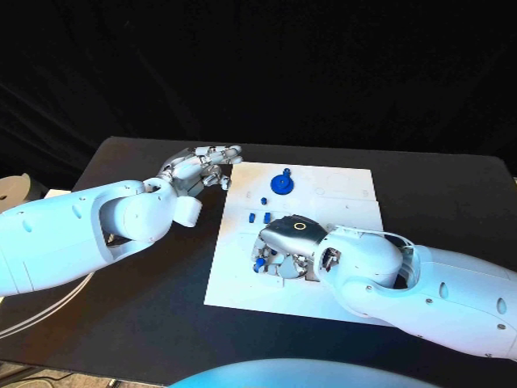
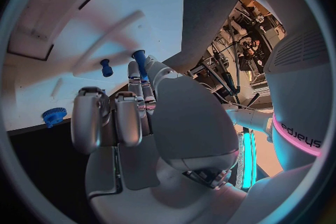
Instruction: Assemble the parts on the task board
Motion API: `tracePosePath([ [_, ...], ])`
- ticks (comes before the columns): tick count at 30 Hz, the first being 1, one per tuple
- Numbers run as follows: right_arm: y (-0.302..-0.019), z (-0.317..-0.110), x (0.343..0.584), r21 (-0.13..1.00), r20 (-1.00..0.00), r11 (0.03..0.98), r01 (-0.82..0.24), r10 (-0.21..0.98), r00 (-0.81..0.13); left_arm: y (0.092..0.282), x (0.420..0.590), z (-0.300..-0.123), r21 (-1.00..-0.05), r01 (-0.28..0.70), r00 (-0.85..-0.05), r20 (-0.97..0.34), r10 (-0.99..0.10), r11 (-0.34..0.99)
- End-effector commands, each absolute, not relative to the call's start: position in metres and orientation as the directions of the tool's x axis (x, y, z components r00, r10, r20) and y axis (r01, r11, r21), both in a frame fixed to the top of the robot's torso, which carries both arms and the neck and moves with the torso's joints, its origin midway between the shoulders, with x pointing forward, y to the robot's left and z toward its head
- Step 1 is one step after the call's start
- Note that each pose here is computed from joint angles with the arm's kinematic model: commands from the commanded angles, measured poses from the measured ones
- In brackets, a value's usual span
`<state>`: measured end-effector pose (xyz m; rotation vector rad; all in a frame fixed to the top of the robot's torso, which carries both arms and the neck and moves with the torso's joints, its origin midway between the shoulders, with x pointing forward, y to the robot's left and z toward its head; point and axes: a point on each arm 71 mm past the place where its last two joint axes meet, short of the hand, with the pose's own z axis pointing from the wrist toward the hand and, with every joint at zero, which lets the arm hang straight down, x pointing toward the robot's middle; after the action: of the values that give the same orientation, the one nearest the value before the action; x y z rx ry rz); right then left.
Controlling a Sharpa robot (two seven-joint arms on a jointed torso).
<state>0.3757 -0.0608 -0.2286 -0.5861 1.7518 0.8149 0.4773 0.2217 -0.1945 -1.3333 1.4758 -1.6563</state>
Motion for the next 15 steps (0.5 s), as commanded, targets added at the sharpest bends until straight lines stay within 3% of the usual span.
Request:
tracePosePath([
  [1,-0.062,-0.231,0.376,0.199,-0.958,0.662,-0.723,-0.024,-0.286,0.220,0.477,-0.193,-0.945,-0.204,-0.378,0.316,-0.870,-0.254],
  [15,-0.067,-0.213,0.369,0.266,-0.964,0.611,-0.746,0.181,-0.196,0.221,0.477,-0.194,-0.945,-0.206,-0.377,0.315,-0.871,-0.253],
])
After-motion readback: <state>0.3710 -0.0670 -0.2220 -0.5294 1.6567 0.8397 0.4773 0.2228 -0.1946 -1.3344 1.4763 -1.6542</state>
